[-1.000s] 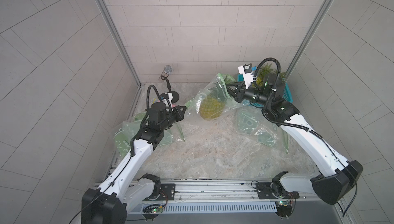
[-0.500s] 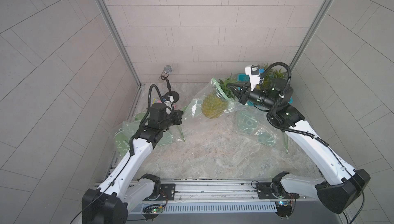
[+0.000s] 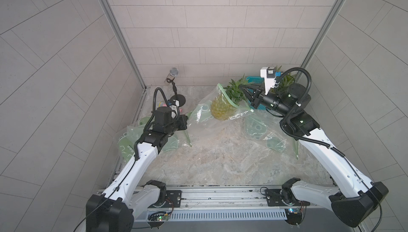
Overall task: Open the zip-top bag and take out the pineapple
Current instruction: Pick up the pineapple from the zipper food storage bag.
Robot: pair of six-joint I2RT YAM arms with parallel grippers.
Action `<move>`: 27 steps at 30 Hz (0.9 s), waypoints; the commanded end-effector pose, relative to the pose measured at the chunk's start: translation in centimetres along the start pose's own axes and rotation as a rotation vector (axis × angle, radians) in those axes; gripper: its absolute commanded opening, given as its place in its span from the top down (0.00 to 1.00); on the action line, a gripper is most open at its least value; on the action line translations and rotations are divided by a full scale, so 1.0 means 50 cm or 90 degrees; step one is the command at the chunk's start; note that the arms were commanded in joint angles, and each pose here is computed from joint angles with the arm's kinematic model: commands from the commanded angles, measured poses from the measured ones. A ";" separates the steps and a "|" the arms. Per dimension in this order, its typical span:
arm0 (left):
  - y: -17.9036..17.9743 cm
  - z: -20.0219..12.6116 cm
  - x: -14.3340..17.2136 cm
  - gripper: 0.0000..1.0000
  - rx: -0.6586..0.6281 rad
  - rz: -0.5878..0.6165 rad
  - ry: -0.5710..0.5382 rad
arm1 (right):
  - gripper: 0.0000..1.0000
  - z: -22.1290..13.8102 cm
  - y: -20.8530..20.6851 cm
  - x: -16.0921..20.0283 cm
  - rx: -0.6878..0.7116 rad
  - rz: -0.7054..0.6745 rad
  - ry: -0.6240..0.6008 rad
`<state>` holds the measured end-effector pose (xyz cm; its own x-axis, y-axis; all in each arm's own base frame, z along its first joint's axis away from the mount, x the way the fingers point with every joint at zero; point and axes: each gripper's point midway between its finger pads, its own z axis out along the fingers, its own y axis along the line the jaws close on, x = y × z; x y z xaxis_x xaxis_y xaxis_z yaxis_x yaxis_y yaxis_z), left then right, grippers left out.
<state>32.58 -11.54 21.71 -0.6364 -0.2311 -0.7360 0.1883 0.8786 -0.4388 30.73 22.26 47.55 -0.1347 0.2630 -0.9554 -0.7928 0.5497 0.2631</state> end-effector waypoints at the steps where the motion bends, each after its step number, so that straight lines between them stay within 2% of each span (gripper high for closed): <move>1: 0.003 0.000 -0.009 1.00 -0.001 0.018 -0.005 | 1.00 -0.055 0.083 -0.144 -0.052 -0.077 -0.153; 20: 0.026 0.013 0.013 1.00 -0.013 0.030 0.024 | 1.00 -0.103 0.105 -0.182 -0.036 -0.101 -0.201; 27: 0.043 0.015 0.017 1.00 -0.030 0.012 0.029 | 1.00 -0.116 0.111 -0.191 -0.030 -0.107 -0.212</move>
<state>33.04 -10.83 20.61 -0.6541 -0.2052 -0.7280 0.1879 0.8882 -0.4192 28.09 20.44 50.54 -0.0333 0.3156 -0.9483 -0.7938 0.5682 0.2169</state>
